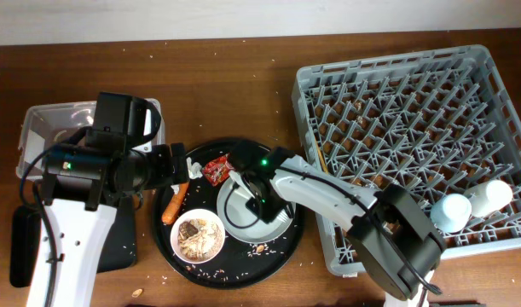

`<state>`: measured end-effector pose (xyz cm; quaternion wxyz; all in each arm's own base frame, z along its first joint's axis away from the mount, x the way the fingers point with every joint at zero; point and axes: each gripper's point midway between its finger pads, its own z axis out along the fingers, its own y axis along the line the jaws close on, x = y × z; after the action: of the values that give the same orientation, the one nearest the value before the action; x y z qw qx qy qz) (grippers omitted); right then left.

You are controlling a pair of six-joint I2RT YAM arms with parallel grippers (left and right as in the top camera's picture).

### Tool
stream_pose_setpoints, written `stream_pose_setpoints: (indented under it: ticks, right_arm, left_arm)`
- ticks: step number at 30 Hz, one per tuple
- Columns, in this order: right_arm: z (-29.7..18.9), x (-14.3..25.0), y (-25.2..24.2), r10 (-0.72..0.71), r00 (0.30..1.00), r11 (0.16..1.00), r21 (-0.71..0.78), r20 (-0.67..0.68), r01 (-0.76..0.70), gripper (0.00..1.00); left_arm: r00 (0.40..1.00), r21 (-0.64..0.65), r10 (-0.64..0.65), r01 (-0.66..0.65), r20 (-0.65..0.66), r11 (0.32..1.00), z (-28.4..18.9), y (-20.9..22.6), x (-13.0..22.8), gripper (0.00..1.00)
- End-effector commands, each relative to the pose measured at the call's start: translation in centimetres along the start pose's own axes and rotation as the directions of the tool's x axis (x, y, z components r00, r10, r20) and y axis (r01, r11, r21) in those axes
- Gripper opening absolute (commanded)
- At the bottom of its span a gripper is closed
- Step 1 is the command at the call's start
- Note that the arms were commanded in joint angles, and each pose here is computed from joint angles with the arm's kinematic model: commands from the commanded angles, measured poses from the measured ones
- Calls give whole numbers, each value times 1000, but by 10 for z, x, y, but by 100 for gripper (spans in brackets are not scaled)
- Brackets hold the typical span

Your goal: Sort waste into correct bins and load items into the dishwasher rack

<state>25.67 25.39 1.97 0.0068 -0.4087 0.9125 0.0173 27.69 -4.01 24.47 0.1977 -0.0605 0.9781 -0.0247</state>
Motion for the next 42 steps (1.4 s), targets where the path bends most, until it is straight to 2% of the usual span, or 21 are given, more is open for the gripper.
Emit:
stream_pose_setpoints:
  ticks: [1,3,5,6,7,10,13,14,17,19,21,24,26,29,31,33,36,38,39,40,42]
  right_arm:
    - [-62,-39,0,3,990,1000,-2,140,-3,14]
    - [-92,-54,-3,16,981,1000,-1,191,-17,14]
    - [-128,-68,-22,100,962,995,-6,254,-101,14]
    - [-146,-67,-49,158,949,987,-4,274,-164,14]
    - [-150,-64,-65,194,940,980,-3,280,-201,14]
    - [-155,-25,-173,465,837,877,-18,288,-481,15]
    - [-143,-6,-190,527,816,845,-39,240,-534,15]
    - [-132,-1,-187,531,820,843,-40,211,-536,18]
    - [-118,7,-172,522,838,851,-40,156,-523,40]
    - [-137,2,-175,516,830,853,-40,209,-520,67]
    - [-186,0,-173,510,795,850,-50,329,-525,97]
    - [-307,31,-145,423,665,869,-67,616,-491,99]
    - [-377,77,-114,341,541,878,-55,769,-475,99]
    - [-429,132,-78,251,401,887,-43,881,-460,99]
    - [-445,153,-65,216,346,890,-38,913,-455,99]
    - [-451,163,-59,201,322,891,-36,925,-453,99]
    - [-449,160,-61,206,329,891,-37,922,-453,99]
    - [-449,160,-61,206,329,891,-37,922,-453,99]
    - [-449,160,-61,206,329,891,-37,922,-453,99]
    - [-449,160,-61,206,329,890,-37,922,-454,99]
    - [-449,160,-61,206,329,890,-37,922,-454,98]
  left_arm:
    - [999,-4,-12,12,30,1000,-8,3,-3,99]
    - [999,-4,-12,12,30,1000,-8,3,-3,99]
    - [999,-4,-12,12,30,1000,-8,3,-3,99]
    - [999,-4,-12,12,30,1000,-8,3,-3,99]
    - [999,-4,-12,12,30,1000,-8,3,-3,99]
    - [999,-4,-12,12,30,1000,-8,3,-3,99]
    - [999,-4,-12,12,30,1000,-8,3,-3,99]
    - [999,-4,-12,12,30,1000,-8,3,-3,99]
    - [999,-4,-12,12,30,1000,-8,3,-3,99]
    - [999,-4,-12,12,30,1000,-8,3,-3,99]
    - [999,-4,-12,12,30,1000,-8,3,-3,99]
    - [999,-4,-12,12,30,1000,-8,3,-3,99]
    - [999,-4,-12,12,30,1000,-8,3,-3,99]
    - [999,-4,-12,12,30,1000,-8,3,-3,99]
    - [999,-4,-12,12,30,1000,-8,3,-3,99]
    - [999,-4,-12,12,30,1000,-8,3,-3,99]
    - [999,-4,-12,12,30,1000,-8,3,-3,99]
    - [1000,136,-17,19,-12,991,-9,-22,3,99]
    - [999,165,-17,12,30,986,-7,-29,-10,84]
    - [1000,166,-4,1,18,986,1,-34,-13,79]
    - [997,108,52,-46,-53,993,29,-43,-9,80]
